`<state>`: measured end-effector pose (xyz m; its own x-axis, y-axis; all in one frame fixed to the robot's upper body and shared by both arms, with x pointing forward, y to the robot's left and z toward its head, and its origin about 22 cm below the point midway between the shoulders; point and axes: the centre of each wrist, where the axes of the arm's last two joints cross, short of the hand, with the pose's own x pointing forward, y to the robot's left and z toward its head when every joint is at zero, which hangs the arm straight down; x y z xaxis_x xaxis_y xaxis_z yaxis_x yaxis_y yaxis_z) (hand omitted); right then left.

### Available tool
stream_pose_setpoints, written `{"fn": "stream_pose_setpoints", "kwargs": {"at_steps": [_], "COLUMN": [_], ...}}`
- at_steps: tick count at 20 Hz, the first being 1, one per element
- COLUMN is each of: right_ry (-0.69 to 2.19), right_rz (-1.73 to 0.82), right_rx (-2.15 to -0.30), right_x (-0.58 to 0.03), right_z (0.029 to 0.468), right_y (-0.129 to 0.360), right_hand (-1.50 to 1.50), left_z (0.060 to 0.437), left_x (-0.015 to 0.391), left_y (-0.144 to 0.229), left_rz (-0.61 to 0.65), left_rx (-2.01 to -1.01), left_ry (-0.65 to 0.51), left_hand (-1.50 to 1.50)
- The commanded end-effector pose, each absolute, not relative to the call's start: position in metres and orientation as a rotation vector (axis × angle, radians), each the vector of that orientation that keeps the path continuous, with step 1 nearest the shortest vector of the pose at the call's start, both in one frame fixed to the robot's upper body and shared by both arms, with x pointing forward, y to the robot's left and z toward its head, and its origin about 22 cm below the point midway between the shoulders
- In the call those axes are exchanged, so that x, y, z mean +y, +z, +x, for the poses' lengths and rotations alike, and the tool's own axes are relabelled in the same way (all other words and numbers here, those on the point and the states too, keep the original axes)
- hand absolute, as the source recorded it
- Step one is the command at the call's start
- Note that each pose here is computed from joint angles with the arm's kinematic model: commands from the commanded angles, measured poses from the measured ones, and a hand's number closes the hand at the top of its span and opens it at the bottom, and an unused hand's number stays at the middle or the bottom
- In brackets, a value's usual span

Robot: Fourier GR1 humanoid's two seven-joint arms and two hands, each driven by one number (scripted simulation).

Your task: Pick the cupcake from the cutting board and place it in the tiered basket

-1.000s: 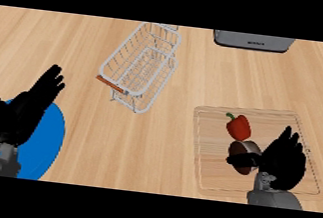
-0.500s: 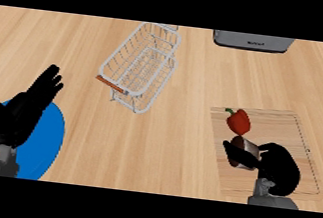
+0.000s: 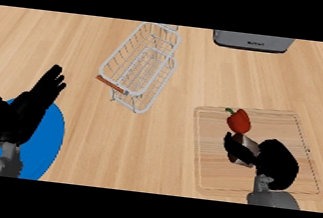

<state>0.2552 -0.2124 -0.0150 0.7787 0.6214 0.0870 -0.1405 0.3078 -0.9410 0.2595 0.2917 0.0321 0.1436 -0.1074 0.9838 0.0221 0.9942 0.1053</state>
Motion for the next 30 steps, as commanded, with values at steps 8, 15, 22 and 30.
{"fn": "stream_pose_setpoints", "kwargs": {"at_steps": [8,15,22,30], "right_ry": [1.043,0.632,0.616,0.678], "right_rz": [-1.202,-1.102,-0.972,-0.893], "right_rx": [-1.04,-1.598,-1.738,-1.749], "right_x": [-0.242,-0.23,-0.204,-0.122], "right_z": [0.238,0.226,0.195,0.198], "right_y": [0.015,0.089,0.155,0.199], "right_hand": [1.5,1.5,1.5,1.5], "left_z": [0.255,0.254,0.241,0.25], "left_x": [0.281,0.3,0.307,0.291], "left_y": [0.046,0.025,0.034,0.041], "left_rz": [0.058,0.086,0.081,0.059], "left_rx": [-1.406,-1.409,-1.408,-1.407], "left_ry": [-0.086,-0.06,-0.086,-0.107], "left_hand": [0.0,0.0,0.0,0.0]}}
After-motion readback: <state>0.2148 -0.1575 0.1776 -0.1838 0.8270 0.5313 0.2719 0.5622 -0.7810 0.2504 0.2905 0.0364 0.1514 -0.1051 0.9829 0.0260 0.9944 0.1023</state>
